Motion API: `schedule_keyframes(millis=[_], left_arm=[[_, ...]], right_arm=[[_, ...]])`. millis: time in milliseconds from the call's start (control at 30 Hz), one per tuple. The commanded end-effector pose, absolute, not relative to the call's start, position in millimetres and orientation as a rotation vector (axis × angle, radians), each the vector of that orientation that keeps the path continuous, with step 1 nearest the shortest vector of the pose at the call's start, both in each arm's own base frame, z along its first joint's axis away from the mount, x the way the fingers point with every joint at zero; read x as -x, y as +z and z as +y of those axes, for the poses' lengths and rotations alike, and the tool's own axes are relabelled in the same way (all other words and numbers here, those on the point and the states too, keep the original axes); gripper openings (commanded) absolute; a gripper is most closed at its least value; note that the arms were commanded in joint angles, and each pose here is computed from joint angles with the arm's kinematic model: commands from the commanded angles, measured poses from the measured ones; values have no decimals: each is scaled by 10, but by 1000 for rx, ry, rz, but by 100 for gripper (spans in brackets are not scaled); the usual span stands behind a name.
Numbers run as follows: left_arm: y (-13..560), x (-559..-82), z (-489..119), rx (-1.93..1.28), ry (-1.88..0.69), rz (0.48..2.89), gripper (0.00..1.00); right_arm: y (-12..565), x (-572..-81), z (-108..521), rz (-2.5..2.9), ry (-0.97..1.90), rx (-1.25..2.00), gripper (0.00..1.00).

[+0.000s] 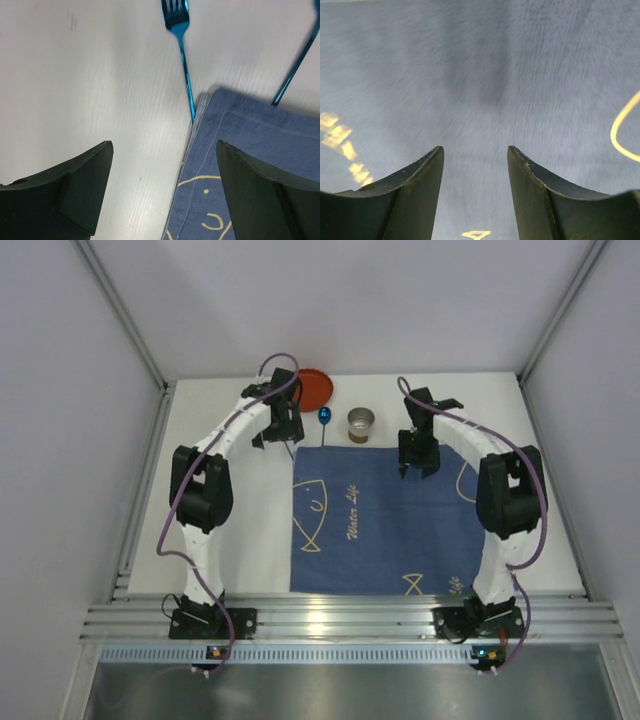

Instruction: Set the dinner table for one person

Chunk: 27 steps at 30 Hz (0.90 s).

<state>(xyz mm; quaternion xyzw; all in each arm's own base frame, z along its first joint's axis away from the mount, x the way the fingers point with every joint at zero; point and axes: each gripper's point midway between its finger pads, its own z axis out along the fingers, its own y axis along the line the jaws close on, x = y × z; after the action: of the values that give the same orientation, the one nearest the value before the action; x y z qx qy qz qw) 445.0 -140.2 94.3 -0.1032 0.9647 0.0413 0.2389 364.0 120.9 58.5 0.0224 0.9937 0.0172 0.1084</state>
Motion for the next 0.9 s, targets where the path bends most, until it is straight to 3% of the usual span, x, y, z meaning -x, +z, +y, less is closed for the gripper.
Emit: schedule_keyframes(millis=[0,333,567,700,733,767,833,867], left_arm=[[937,-4646,-1312,325,131,2628,89],[658,-5109,-1338,411,9,2624,71],[398,-5079,-1348,402,28,2678,58],[241,-5000,-1286,388,78,2711,40],[188,-4963,-1269,386,91,2723,23],[135,-4937,-1260,382,100,2735,15],[31,-4860,-1213,363,137,2764,0],[-17,-4824,-1155,364,183,2771,0]], right_arm=[[1226,-3496,1330,2804,96,-17,54],[1377,-2804,1288,2793,109,-35,49],[1333,-2568,1106,2787,51,-62,45],[1301,-2502,1061,2790,36,-67,43],[1293,-2483,1055,2793,36,-67,43],[1276,-2458,1035,2796,27,-65,43],[1264,-2438,1023,2798,23,-68,43],[1256,-2420,1014,2799,22,-63,43]])
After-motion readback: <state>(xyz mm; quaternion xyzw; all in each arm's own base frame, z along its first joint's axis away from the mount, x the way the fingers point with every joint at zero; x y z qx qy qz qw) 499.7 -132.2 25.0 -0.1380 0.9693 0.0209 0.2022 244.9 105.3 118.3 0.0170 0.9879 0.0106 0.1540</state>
